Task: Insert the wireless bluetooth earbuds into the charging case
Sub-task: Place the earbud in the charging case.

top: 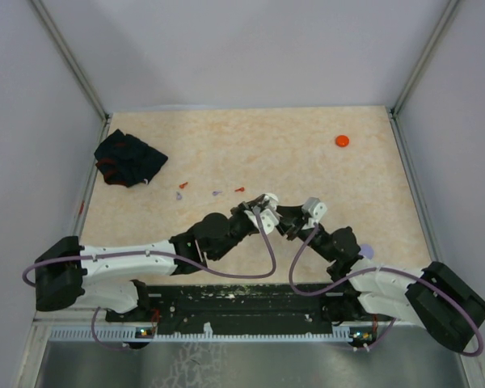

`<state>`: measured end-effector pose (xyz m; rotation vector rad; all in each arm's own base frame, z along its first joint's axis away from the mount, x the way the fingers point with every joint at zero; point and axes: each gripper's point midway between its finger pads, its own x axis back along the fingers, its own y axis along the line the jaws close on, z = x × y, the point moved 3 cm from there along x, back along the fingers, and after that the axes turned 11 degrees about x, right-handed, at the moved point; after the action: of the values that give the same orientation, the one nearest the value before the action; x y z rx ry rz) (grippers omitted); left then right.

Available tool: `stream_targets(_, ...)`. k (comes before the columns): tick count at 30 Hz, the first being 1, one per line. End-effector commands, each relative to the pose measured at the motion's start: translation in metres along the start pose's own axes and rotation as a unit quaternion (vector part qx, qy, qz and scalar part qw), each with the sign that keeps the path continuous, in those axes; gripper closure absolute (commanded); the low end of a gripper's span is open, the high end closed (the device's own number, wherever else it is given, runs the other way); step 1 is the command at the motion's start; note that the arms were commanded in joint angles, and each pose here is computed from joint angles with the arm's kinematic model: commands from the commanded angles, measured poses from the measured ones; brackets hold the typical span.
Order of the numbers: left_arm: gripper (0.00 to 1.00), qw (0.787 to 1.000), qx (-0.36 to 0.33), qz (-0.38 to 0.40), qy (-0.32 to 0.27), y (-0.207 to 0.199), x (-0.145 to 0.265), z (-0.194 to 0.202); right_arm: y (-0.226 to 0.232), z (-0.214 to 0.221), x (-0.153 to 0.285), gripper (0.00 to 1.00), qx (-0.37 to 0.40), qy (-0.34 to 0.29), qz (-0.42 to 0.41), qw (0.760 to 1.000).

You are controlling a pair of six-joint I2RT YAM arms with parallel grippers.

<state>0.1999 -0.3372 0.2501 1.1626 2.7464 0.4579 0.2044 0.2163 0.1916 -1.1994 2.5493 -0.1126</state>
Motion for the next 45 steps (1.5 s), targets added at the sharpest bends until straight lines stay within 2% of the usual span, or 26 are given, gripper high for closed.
stream_targets(1,0.86,1.0,-0.014,0.009,0.011,-0.005,0.0,0.006,-0.005,-0.021,-0.002,1.0,0.008,-0.043,0.011,0.999)
stream_targets(10,0.84,0.999,-0.025,0.021,0.015,-0.01,0.001,0.007,-0.006,-0.021,-0.001,1.0,0.008,-0.043,0.015,0.999)
stream_targets(21,0.73,0.998,-0.009,0.065,0.015,-0.02,0.01,0.005,-0.007,-0.019,-0.001,1.0,0.008,-0.04,0.019,0.999)
stream_targets(28,0.71,0.997,-0.003,0.081,0.016,-0.023,0.014,0.004,-0.007,-0.019,-0.002,1.0,0.008,-0.039,0.019,0.999)
stream_targets(36,0.67,0.998,0.012,0.054,0.026,-0.017,0.014,0.008,-0.007,-0.019,-0.002,1.0,0.007,-0.039,0.019,0.999)
stream_targets(39,0.6,0.998,0.037,0.043,0.017,-0.013,0.016,0.001,-0.008,-0.019,-0.002,1.0,0.008,-0.038,0.02,0.999)
stream_targets(45,0.37,0.994,0.11,0.004,0.016,-0.003,0.019,-0.01,-0.008,-0.018,-0.002,1.0,0.007,-0.035,0.022,0.999)
